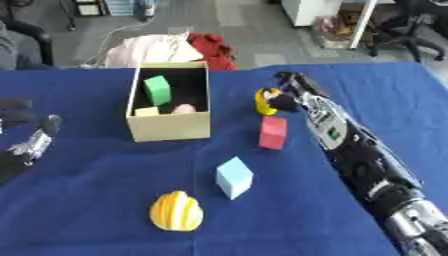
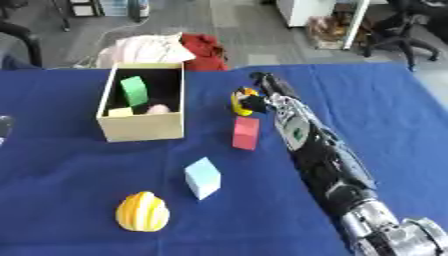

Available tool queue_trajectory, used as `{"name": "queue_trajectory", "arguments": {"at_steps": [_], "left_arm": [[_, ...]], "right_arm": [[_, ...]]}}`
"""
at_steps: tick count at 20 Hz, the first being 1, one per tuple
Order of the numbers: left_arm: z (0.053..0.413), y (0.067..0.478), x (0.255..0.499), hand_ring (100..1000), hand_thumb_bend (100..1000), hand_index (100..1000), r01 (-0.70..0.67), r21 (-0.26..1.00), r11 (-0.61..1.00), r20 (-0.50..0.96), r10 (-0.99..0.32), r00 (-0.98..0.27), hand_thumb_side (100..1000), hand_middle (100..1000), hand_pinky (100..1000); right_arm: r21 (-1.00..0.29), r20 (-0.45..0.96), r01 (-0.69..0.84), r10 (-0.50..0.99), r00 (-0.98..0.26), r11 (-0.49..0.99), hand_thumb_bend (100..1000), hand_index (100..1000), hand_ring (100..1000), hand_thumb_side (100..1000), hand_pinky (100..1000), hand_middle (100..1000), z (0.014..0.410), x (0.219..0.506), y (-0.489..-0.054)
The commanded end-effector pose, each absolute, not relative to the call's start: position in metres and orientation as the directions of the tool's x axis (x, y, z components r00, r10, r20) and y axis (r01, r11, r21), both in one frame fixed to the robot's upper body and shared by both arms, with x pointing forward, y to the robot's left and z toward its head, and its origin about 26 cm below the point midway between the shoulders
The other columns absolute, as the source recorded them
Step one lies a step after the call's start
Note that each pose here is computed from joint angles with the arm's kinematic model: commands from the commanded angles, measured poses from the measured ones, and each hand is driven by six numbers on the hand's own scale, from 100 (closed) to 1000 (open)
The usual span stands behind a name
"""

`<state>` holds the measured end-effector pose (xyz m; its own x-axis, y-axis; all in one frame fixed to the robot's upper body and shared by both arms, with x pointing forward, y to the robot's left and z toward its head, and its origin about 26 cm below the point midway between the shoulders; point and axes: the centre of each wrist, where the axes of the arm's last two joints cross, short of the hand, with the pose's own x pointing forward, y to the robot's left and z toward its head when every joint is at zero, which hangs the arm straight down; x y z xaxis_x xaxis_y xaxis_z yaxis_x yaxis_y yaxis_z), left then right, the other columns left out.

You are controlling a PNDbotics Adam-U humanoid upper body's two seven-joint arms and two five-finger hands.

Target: Pick up objects on the table and place them in the box.

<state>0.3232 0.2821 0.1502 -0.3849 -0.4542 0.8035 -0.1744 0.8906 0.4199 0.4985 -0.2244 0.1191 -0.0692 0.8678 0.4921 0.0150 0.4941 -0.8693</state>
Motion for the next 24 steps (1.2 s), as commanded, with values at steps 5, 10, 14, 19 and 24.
{"name": "queue_trajectory", "arguments": {"at_steps": [5, 10, 14, 19, 24], "left_arm": [[0.158, 0.283, 0.322, 673, 537, 715, -0.174, 0.422, 0.89, 0.792, -0.455, -0.408, 419, 673, 844], [0.157, 0.283, 0.322, 673, 536, 714, -0.171, 0.424, 0.889, 0.793, -0.456, -0.404, 420, 673, 844], [0.156, 0.283, 0.322, 673, 535, 714, -0.166, 0.425, 0.89, 0.794, -0.455, -0.403, 422, 673, 845], [0.156, 0.283, 0.322, 672, 536, 714, -0.165, 0.425, 0.89, 0.795, -0.454, -0.402, 421, 672, 854], [0.156, 0.283, 0.322, 672, 535, 714, -0.164, 0.424, 0.891, 0.796, -0.453, -0.402, 421, 672, 857]], "right_arm": [[-0.884, 0.462, 0.051, 0.885, -0.058, 0.465, 100, 913, 782, 559, 875, 787, 0.129, 0.502, -0.225], [-0.897, 0.439, 0.048, 0.898, -0.041, 0.44, 100, 876, 756, 456, 860, 754, 0.127, 0.502, -0.225], [-0.91, 0.412, 0.039, 0.91, -0.043, 0.413, 100, 768, 720, 271, 843, 641, 0.129, 0.502, -0.225], [-0.927, 0.361, 0.092, 0.932, -0.029, 0.363, 100, 571, 642, 100, 806, 457, 0.135, 0.503, -0.225], [-0.93, 0.333, 0.164, 0.943, -0.004, 0.329, 100, 431, 585, 100, 777, 328, 0.141, 0.503, -0.226]]}}
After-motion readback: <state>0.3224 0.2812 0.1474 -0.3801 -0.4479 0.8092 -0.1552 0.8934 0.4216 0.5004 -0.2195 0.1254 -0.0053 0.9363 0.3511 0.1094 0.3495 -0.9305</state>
